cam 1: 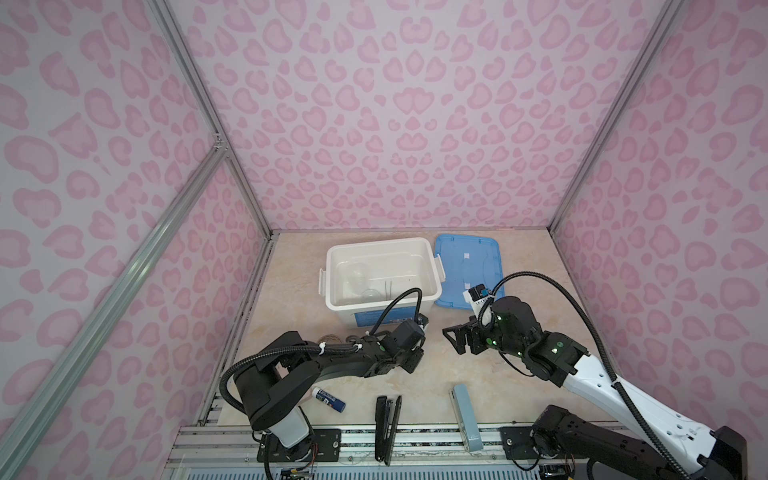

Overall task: Organize the chemistry lab equipment
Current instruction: 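Lower the left gripper onto the second clear pipette and close on it, then lift the second pipette with the left gripper and carry it over the bin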

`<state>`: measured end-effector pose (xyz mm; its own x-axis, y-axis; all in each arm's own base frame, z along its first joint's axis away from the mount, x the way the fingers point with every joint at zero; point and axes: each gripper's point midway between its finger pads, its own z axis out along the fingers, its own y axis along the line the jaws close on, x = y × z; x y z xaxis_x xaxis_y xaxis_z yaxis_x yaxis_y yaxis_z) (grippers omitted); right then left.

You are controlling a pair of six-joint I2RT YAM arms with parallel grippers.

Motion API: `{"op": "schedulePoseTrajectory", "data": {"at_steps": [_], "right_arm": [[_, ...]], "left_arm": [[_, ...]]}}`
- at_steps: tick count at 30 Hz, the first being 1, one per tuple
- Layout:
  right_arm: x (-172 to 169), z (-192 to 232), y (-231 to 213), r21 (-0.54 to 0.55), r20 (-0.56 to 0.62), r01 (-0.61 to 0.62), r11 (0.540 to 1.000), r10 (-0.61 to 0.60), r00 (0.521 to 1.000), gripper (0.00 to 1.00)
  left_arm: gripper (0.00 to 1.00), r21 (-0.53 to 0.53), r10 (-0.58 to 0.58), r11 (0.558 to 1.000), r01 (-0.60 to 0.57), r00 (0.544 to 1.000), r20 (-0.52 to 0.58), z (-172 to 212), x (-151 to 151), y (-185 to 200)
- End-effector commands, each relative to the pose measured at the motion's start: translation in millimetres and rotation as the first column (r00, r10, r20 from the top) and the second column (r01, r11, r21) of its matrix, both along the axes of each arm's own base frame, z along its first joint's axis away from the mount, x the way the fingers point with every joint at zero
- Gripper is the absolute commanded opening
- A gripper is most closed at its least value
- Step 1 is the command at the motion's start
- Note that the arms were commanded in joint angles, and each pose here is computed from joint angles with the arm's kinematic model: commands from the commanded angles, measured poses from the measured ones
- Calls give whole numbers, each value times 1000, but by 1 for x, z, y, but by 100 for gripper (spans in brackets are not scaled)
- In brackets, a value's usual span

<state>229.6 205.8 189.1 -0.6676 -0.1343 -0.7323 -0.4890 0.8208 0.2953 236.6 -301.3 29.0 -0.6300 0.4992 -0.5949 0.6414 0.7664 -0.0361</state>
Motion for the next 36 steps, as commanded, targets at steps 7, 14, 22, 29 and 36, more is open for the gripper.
{"op": "schedulePoseTrajectory", "data": {"at_steps": [7, 14, 22, 29, 36], "right_arm": [[1, 6, -3, 15, 21, 18, 1000, -18, 1000, 98], [1, 6, -1, 15, 24, 14, 1000, -14, 1000, 98], [2, 6, 2, 13, 25, 5, 1000, -6, 1000, 98], [6, 10, 6, 6, 33, -5, 1000, 5, 999, 98], [11, 18, 9, -23, 44, -21, 1000, 22, 999, 98]], "left_arm": [[42, -19, 26, 999, -27, 1000, -4, -9, 10, -2], [37, -16, 21, 1000, -21, 1000, -15, -11, 12, -2], [22, 42, 36, 999, -35, 999, -10, -20, 12, 5], [11, 47, 55, 997, -55, 998, 12, -15, 14, 7], [8, 55, 64, 997, -63, 998, -7, -19, 12, 9]]}}
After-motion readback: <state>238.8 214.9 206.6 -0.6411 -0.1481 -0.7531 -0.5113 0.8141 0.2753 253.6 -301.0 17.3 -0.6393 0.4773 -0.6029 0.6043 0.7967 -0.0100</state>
